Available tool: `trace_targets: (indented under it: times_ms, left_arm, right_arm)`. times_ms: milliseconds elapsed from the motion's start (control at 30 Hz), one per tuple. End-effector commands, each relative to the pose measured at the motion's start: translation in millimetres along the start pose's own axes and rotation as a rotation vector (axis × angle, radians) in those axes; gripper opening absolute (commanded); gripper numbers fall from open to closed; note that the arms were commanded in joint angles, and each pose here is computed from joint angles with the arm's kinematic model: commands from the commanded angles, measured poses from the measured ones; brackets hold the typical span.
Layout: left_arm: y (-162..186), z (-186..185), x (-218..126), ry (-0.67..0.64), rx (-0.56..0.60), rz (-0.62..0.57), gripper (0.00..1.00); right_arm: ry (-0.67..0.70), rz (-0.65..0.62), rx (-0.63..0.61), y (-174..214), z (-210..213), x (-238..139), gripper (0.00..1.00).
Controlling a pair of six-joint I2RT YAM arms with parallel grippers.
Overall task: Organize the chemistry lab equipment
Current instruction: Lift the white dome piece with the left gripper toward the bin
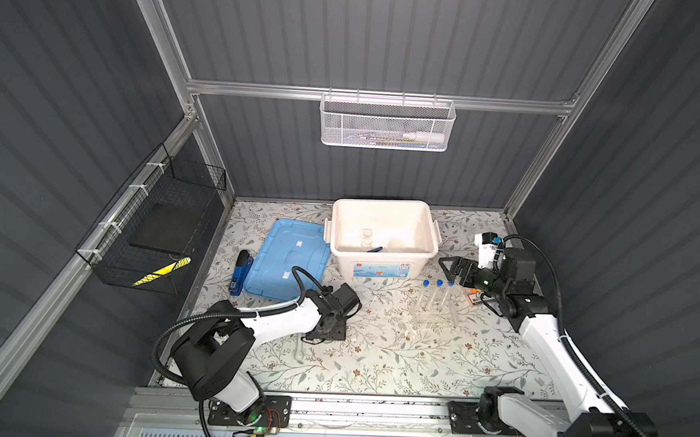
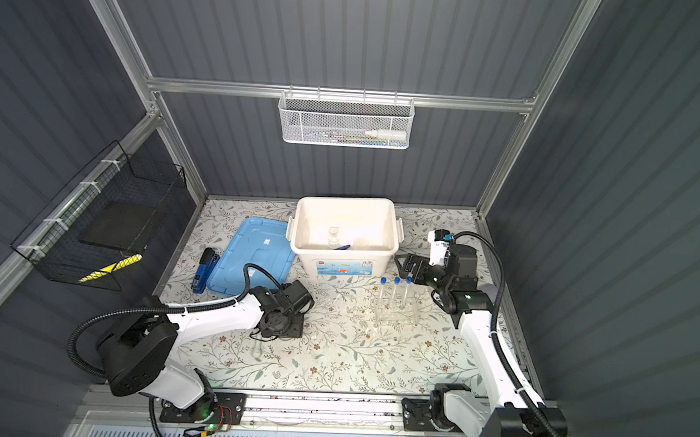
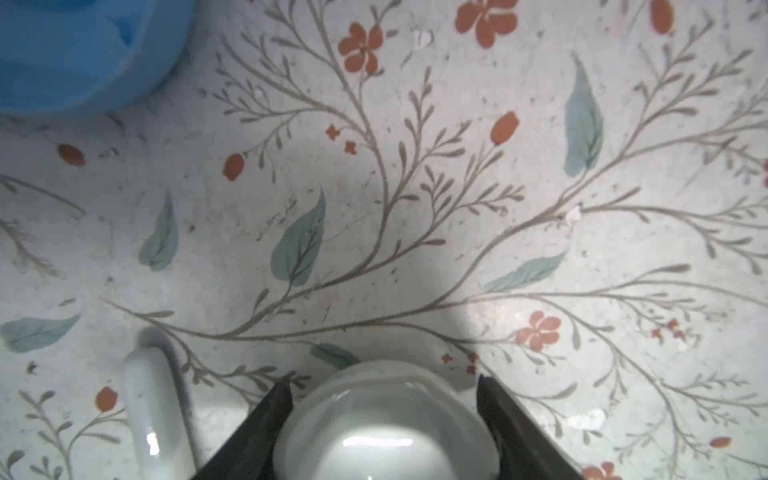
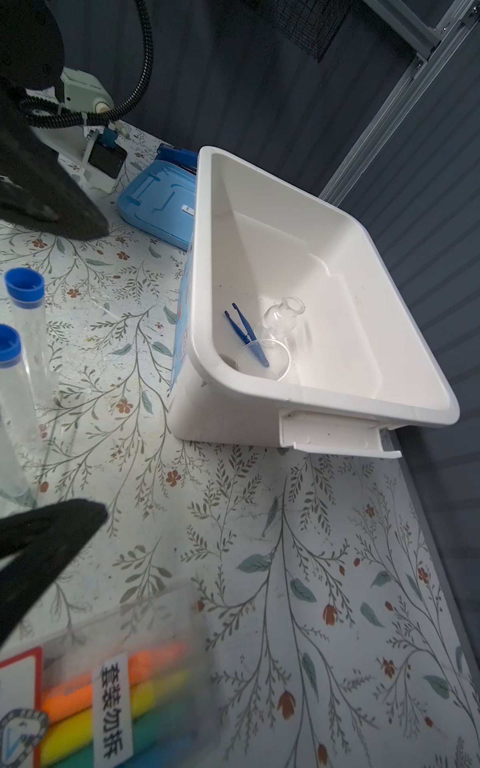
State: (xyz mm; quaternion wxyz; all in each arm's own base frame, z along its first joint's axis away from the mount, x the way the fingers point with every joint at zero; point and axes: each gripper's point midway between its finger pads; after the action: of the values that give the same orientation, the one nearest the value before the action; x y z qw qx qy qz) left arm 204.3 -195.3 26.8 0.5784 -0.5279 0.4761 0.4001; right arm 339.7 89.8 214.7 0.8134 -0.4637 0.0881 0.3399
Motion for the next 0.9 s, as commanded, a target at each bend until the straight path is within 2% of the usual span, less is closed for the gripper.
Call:
trace_targets:
  times_ms: [0, 367, 867]
  left_arm:
    - [-10, -8, -9, 0.006, 0.035, -0.014, 0.63]
    - [-52, -36, -38, 0.06, 0.1, -0.104, 0.6]
    - [-148, -77, -144, 0.115, 0.208, -0.389, 0.58]
  right_arm:
    - [0.015, 0.008, 0.011, 4, -5, 0, 0.99]
    - [0.015, 0.005, 0.01, 3, -4, 0, 0.99]
    - [-0.003, -0.006, 0.015, -7, 0, 4, 0.99]
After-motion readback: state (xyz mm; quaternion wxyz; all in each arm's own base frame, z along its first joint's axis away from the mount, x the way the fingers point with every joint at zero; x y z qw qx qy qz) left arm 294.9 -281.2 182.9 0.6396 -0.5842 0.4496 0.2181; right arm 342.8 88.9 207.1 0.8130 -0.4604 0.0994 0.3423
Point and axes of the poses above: each gripper's point midway between its finger pads, its own x axis out along the fingers, its own z axis along the line the jaws close on, y = z × x, and after that the axes turned 6 degrees about x, right-handed
